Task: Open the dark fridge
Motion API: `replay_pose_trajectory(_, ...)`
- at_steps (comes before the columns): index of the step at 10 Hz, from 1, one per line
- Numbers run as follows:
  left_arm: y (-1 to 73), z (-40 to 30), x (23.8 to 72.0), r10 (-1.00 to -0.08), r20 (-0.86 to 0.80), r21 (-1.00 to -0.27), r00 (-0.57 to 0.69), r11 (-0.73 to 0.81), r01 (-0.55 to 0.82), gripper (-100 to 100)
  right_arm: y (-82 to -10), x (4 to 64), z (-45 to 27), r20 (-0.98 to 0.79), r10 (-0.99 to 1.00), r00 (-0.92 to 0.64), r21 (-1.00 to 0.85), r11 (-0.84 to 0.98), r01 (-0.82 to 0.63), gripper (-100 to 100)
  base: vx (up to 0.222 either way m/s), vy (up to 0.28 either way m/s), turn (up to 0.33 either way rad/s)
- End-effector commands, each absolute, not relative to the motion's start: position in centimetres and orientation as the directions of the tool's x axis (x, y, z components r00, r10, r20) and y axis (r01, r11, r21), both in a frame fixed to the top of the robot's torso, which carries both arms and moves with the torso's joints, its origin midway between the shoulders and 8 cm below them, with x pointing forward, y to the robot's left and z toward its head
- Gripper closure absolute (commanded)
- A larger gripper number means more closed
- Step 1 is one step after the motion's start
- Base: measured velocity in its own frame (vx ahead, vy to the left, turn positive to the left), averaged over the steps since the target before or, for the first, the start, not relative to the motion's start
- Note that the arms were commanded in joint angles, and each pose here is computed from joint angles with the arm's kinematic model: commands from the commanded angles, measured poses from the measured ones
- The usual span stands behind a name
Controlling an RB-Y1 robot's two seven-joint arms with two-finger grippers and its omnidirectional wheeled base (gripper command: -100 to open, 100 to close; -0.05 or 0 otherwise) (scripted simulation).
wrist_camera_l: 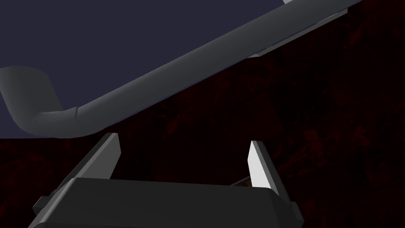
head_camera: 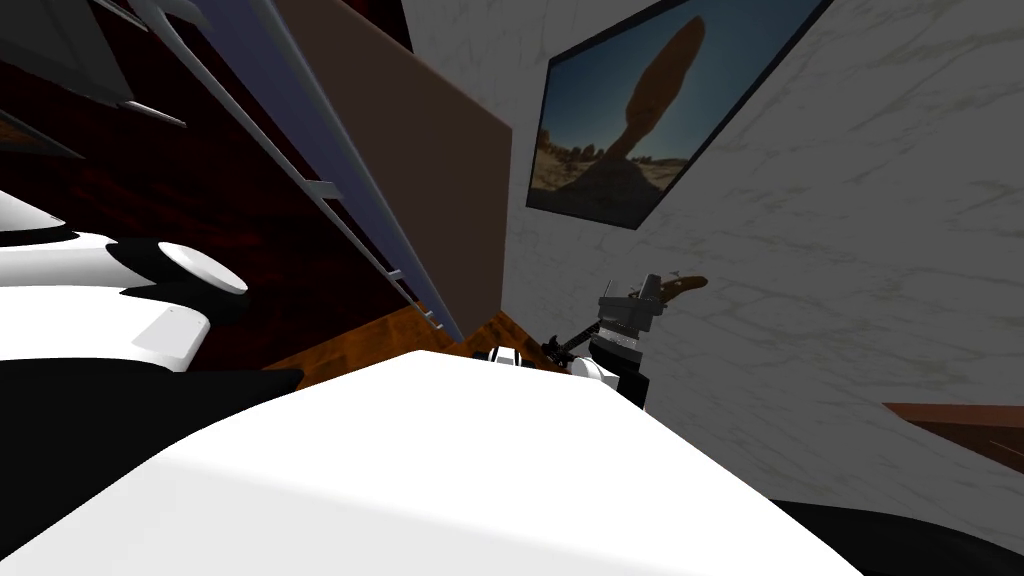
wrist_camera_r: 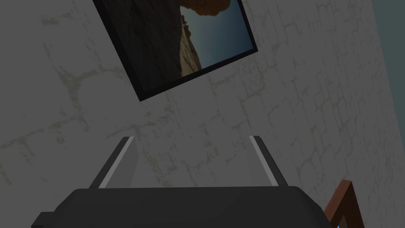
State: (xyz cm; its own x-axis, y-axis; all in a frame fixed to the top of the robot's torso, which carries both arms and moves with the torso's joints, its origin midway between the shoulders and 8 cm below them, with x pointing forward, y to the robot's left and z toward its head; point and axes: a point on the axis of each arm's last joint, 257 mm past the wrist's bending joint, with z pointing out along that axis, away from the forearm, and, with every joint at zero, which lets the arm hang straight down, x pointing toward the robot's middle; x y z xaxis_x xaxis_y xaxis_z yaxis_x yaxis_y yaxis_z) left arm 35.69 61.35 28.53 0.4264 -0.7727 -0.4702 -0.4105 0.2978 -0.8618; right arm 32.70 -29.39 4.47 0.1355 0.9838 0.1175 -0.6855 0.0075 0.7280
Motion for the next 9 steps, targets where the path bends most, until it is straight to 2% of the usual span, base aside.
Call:
replay_pose_trajectory(1,62.2,27.6,37.1,-0.781,-0.455,-0.87,0.427,0.287,-0.402,-100,-29.4,32.7,4.5,0.117,0.984,0.136,0.728,0.007,-0.685,0,-0.023,0.067,-0.007)
replay_pose_trajectory(5,62.8,26.5,38.1,-0.788,-0.444,-0.873,0.427,0.274,-0.403,-100,-29.4,32.7,4.5,0.117,0.984,0.136,0.728,0.008,-0.685,0,-0.013,0.043,0.004)
replay_pose_trajectory(6,62.2,27.6,37.1,-0.781,-0.455,-0.87,0.427,0.287,-0.402,100,-29.4,32.7,4.5,0.117,0.984,0.136,0.728,0.008,-0.685,0,0.014,-0.041,-0.029)
replay_pose_trajectory(9,61.2,29.0,35.4,-0.77,-0.473,-0.863,0.428,0.307,-0.402,100,-29.4,32.7,4.5,0.118,0.984,0.136,0.728,0.007,-0.685,0,0.023,-0.082,-0.02)
